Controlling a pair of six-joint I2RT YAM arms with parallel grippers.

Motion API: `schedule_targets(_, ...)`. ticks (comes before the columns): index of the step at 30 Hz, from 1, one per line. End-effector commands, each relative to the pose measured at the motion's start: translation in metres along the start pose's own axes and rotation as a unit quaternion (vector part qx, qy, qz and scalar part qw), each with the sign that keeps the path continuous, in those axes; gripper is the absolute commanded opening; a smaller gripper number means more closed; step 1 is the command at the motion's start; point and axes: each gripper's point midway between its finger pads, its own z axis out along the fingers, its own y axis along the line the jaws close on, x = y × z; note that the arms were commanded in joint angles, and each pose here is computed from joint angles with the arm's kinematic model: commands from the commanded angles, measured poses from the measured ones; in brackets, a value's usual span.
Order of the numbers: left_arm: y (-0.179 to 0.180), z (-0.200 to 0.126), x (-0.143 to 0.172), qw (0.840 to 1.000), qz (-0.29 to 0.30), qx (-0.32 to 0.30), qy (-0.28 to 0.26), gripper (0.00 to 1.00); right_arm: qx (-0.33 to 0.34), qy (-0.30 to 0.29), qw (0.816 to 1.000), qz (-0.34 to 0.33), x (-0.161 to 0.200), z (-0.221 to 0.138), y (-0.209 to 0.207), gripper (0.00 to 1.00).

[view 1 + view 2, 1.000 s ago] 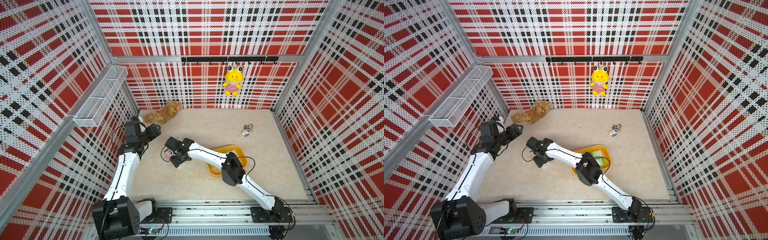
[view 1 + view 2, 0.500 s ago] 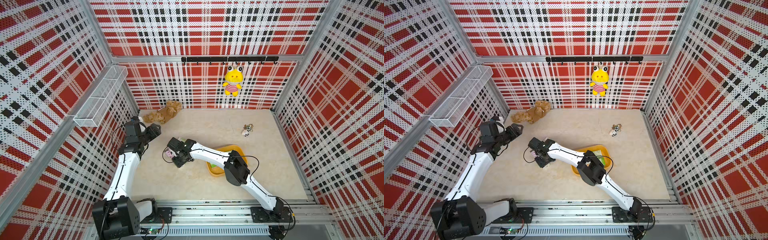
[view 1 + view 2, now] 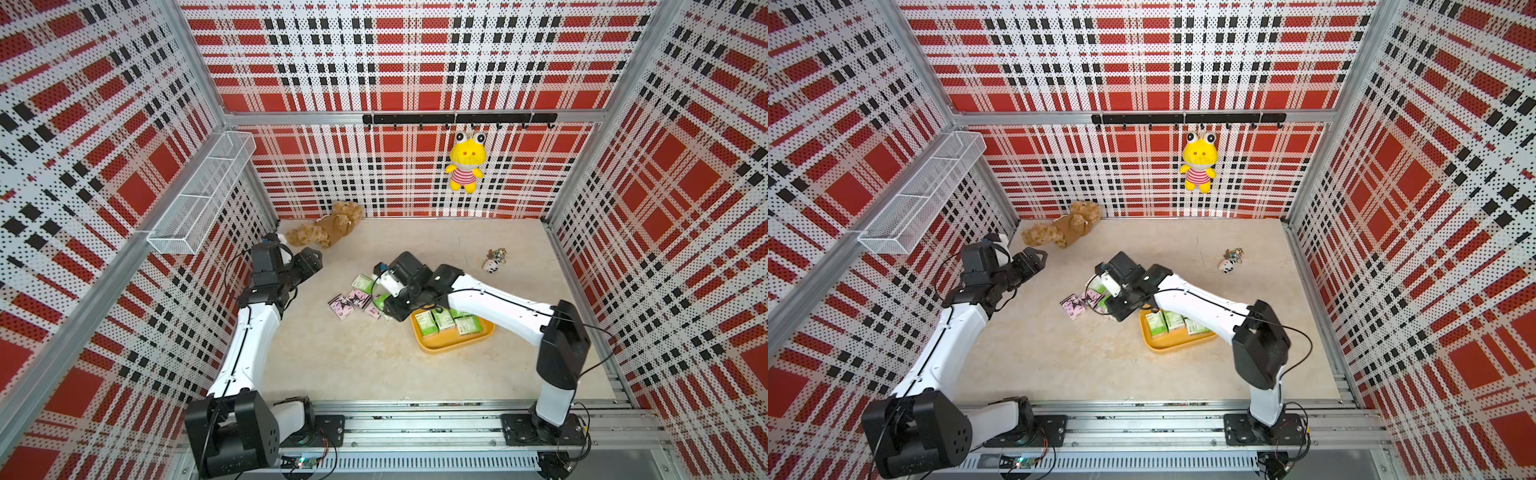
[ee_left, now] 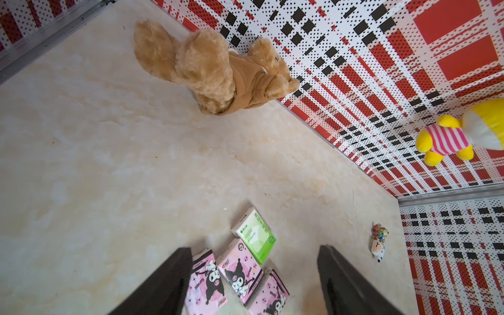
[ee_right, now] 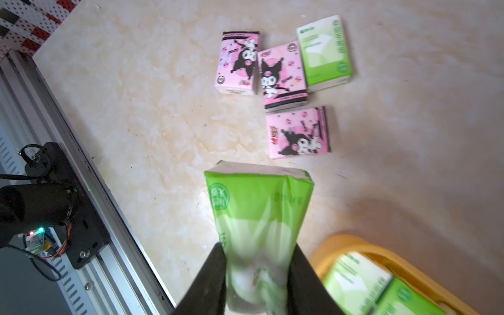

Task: Put the pocket tissues into the storage box
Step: Pick up the pocket tissues from the center of the board, then place the pocket tissues in the storage box.

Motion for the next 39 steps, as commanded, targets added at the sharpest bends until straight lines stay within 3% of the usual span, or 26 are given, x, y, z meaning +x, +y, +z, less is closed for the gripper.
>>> schedule_targets(1,-0.01,0.0,-0.007,1.0,0.009,0.005,-0.005,0.79,0.016,-0.007,0.999,-0.028,0.022,-0.025,-0.02,0.37)
schedule_targets(6,-0.013,0.004,-0.003,1.0,0.013,0.007,0.0,0.79,0.008,-0.014,1.0,-0.026,0.055,-0.062,-0.053,0.36)
schedule_targets(11,-0.012,0.007,0.0,1.0,0.013,0.008,0.002,0.79,0.001,-0.014,0.997,-0.08,0.067,-0.077,-0.068,0.36)
schedule_targets(18,0.001,0.005,0.005,1.0,0.017,-0.004,0.002,0.79,0.001,0.05,0.992,-0.112,0.1,-0.063,-0.093,0.33)
schedule_targets(25,0.011,0.008,0.011,1.0,0.011,-0.006,0.006,0.79,-0.009,0.05,0.987,-0.154,0.11,-0.056,-0.091,0.34)
schedule_targets(39,0.019,0.011,0.015,1.0,0.009,-0.009,0.011,0.79,-0.031,0.112,0.976,-0.187,0.145,-0.025,-0.083,0.36)
